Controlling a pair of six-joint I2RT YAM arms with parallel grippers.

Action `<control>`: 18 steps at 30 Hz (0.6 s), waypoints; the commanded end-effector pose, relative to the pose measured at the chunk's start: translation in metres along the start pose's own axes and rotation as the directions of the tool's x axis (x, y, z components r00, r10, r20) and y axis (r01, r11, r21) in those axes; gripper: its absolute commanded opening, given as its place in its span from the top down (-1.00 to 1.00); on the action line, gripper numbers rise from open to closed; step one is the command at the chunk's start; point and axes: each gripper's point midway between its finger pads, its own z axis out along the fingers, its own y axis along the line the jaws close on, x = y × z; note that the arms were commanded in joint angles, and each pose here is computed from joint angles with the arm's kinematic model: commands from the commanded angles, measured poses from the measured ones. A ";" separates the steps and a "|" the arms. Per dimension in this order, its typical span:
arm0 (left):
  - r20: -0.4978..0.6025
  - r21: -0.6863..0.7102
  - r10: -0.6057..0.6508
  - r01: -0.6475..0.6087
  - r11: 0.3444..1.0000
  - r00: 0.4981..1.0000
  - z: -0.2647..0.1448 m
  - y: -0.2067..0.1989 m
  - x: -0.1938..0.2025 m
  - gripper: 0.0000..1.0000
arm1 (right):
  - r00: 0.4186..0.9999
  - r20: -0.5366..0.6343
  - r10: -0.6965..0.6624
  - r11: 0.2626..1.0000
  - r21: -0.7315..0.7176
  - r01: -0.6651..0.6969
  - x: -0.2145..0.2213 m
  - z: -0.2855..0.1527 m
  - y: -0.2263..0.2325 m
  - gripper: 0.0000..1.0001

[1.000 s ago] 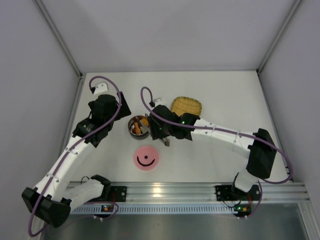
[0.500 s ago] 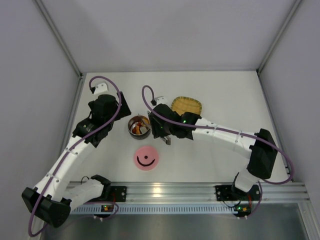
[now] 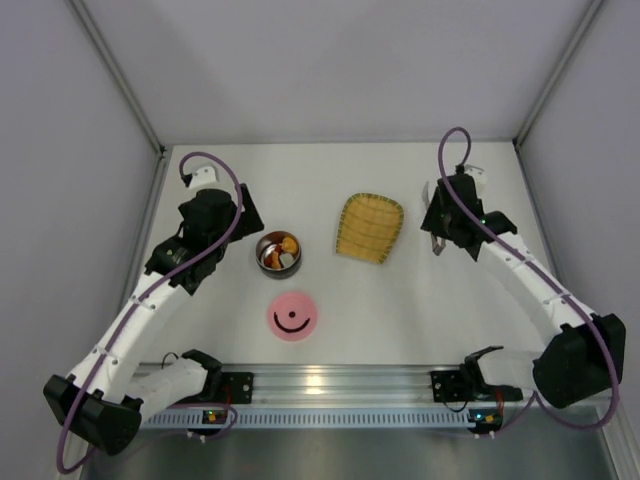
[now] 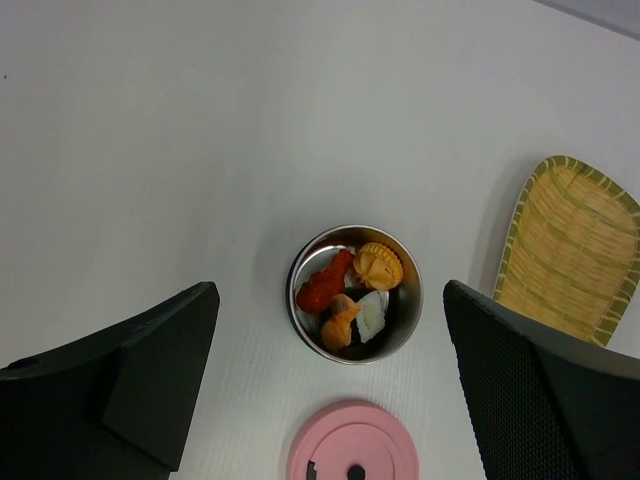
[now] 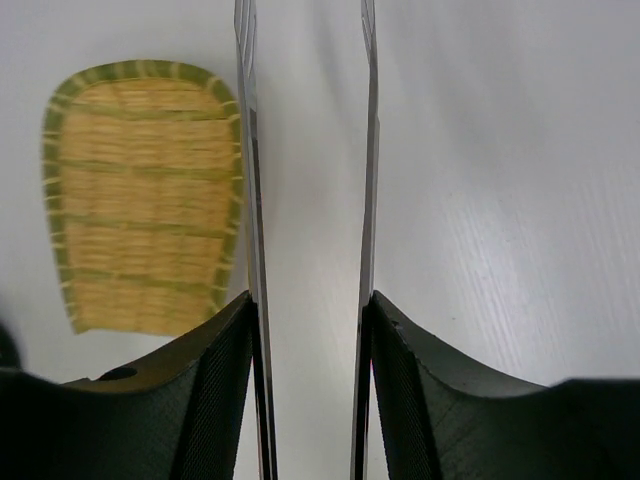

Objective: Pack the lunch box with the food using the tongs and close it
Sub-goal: Place the fake food in the packing box, then place the clamp at the center of the board.

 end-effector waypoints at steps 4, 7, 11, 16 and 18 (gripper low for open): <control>0.026 0.062 -0.050 0.049 0.997 0.998 -0.002 -0.011 -0.007 -0.98 | 0.992 -0.028 0.123 0.982 0.145 -0.118 0.011 0.060 -0.060 0.10; 0.022 0.071 -0.055 0.054 0.996 0.998 -0.001 -0.013 -0.004 -0.98 | 0.988 -0.048 0.146 0.968 0.214 -0.133 0.017 0.084 -0.076 0.10; 0.017 0.068 -0.053 0.051 0.996 0.998 0.000 -0.012 -0.002 -0.98 | 0.985 -0.095 0.146 0.960 0.255 -0.118 0.025 0.108 -0.082 0.05; 0.016 0.067 -0.052 0.051 0.996 0.999 0.000 -0.011 -0.001 -0.98 | 0.978 -0.148 0.146 0.958 0.269 -0.102 0.044 0.123 -0.086 -0.06; 0.015 0.065 -0.049 0.048 0.997 0.999 0.000 -0.011 -0.001 -0.98 | 0.973 -0.175 0.149 0.956 0.275 -0.097 0.054 0.128 -0.090 -0.12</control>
